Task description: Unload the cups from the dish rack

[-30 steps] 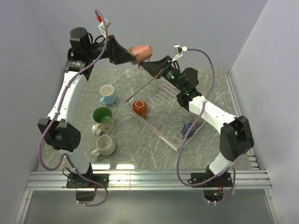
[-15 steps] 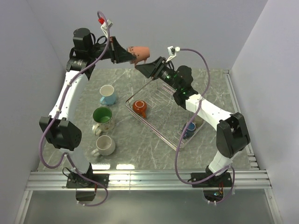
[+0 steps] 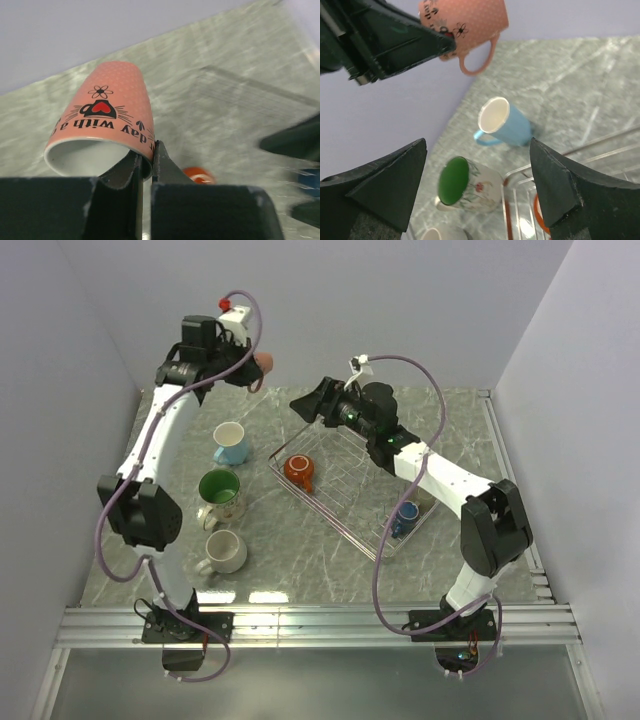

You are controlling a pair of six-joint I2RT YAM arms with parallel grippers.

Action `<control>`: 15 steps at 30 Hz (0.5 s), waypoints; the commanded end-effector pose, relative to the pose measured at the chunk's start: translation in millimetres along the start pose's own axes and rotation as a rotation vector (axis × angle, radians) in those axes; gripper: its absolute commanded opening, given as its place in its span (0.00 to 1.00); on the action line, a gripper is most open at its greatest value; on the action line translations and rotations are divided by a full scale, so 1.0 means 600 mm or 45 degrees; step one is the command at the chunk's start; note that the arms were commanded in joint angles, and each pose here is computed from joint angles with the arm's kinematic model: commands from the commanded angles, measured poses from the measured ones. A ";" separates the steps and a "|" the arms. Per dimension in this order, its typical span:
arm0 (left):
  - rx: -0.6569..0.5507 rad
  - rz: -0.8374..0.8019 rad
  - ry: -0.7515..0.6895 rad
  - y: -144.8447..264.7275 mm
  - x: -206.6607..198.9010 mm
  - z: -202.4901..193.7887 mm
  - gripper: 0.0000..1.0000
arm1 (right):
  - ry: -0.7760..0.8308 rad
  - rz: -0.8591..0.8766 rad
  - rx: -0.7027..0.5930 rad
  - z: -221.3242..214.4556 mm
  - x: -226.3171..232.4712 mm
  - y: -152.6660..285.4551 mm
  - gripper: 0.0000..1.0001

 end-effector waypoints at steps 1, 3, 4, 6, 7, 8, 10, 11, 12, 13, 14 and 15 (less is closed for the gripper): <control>0.096 0.174 -0.316 -0.019 0.008 0.010 0.00 | 0.071 -0.018 -0.023 0.012 0.007 -0.002 0.90; 0.215 0.205 -0.396 -0.053 0.016 -0.019 0.00 | 0.097 -0.031 -0.020 0.012 0.005 0.002 0.90; 0.226 0.201 -0.436 -0.062 0.008 -0.014 0.00 | 0.106 -0.034 -0.017 0.012 0.005 0.004 0.90; 0.339 0.190 -0.490 -0.091 0.012 -0.045 0.00 | 0.126 -0.042 -0.018 0.014 0.008 0.010 0.90; 0.352 0.202 -0.519 -0.098 0.011 -0.045 0.00 | 0.143 -0.050 -0.015 0.013 0.006 0.013 0.90; 0.396 0.194 -0.533 -0.112 0.014 -0.061 0.00 | 0.153 -0.050 -0.024 0.016 0.009 0.017 0.90; 0.439 0.195 -0.573 -0.124 0.015 -0.075 0.00 | 0.173 -0.064 -0.020 0.014 0.006 0.023 0.90; 0.473 0.185 -0.583 -0.136 0.017 -0.090 0.00 | 0.180 -0.064 -0.025 0.015 0.008 0.028 0.90; 0.506 0.172 -0.606 -0.139 0.016 -0.099 0.00 | 0.195 -0.067 -0.025 0.015 0.007 0.030 0.90; 0.530 0.165 -0.624 -0.145 0.009 -0.106 0.00 | 0.201 -0.069 -0.023 0.013 0.008 0.035 0.90; 0.567 0.148 -0.637 -0.154 0.007 -0.121 0.00 | 0.204 -0.073 -0.022 0.012 0.006 0.036 0.90; 0.591 0.124 -0.660 -0.158 0.001 -0.129 0.00 | 0.211 -0.073 -0.019 0.012 0.006 0.038 0.90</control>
Point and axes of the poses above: each gripper's point midway between its finger pads, its own y axis back along the fingers, its own x axis along the line the jaws close on, z = x × y, the point moved 8 cm from there along y, back along the fingers, and after that the axes turned 14 degrees about -y, right-handed, at the moved point
